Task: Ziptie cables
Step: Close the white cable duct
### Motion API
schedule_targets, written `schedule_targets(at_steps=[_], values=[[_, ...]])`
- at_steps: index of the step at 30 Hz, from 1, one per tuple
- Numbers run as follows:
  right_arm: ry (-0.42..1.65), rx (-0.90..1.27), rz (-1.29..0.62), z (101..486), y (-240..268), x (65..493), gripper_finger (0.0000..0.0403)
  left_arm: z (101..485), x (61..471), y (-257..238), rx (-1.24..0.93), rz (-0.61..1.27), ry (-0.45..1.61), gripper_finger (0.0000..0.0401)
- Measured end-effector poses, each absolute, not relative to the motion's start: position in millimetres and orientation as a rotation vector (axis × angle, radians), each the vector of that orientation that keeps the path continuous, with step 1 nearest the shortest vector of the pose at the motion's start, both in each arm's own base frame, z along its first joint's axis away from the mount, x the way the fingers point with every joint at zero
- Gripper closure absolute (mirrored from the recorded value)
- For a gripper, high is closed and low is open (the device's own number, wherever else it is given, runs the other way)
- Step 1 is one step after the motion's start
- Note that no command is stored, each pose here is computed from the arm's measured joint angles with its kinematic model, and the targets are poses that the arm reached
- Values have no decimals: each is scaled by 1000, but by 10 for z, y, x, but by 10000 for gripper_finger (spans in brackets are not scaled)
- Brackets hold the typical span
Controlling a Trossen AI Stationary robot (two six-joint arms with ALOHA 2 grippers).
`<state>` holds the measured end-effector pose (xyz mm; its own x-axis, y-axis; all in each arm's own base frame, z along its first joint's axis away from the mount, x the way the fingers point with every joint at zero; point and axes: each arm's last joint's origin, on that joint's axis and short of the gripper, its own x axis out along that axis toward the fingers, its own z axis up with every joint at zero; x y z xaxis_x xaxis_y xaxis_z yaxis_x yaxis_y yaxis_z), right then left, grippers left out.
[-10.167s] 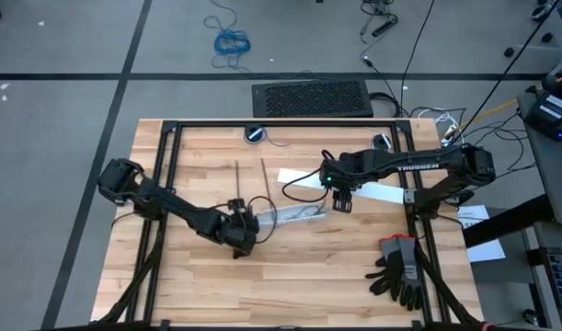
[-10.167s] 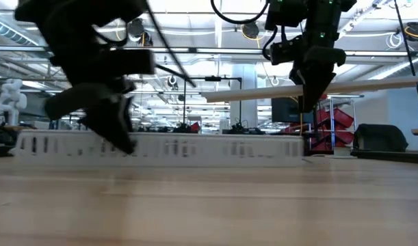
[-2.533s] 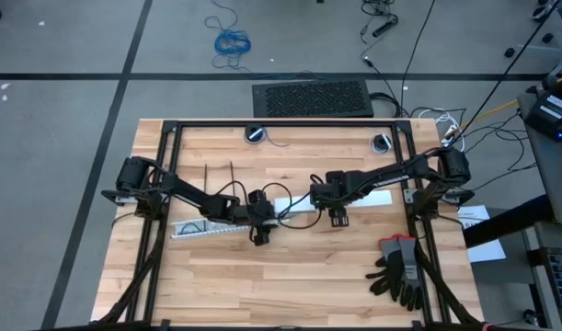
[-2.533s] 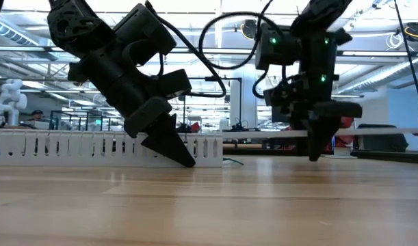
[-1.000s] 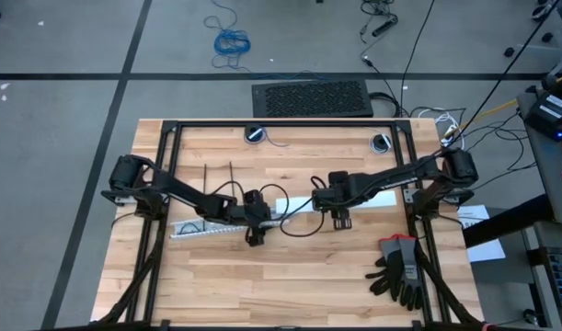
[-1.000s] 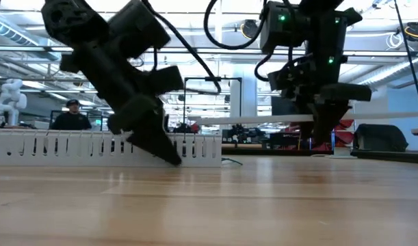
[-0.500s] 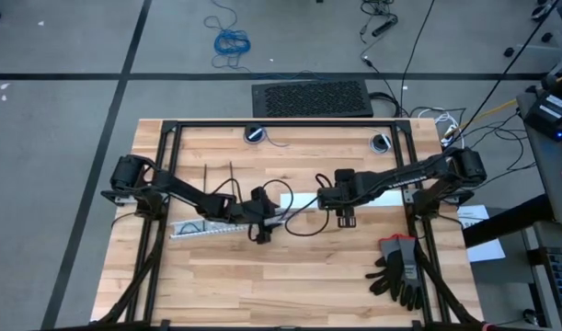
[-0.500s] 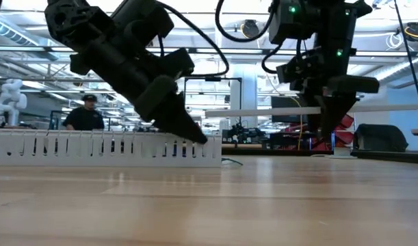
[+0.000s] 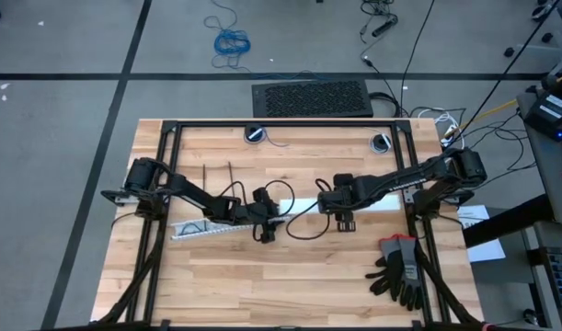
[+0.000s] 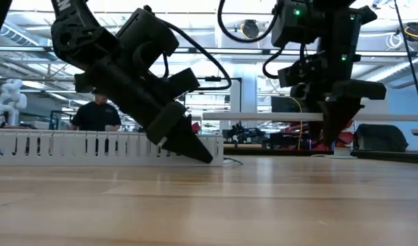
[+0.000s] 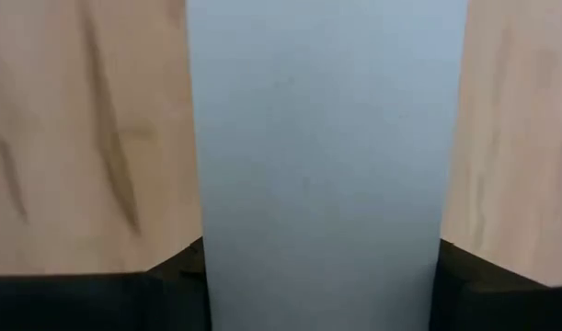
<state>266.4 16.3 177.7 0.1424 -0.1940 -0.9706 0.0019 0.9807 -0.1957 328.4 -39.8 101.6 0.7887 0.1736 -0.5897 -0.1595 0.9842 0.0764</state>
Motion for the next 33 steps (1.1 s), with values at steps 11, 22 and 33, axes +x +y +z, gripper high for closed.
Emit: schedule_targets(at_steps=[11, 22, 33], values=[[1390, -185, -111, 1763, 135, 2717, 203, 1017, 3283, -416, 25, 176, 635, 182], [1475, -205, -65, 1479, 69, 2819, 203, 1016, 3275, -490, 15, 132, 640, 180], [1467, -189, -54, 1470, 95, 2829, 203, 1006, 3263, -487, 14, 146, 657, 178]])
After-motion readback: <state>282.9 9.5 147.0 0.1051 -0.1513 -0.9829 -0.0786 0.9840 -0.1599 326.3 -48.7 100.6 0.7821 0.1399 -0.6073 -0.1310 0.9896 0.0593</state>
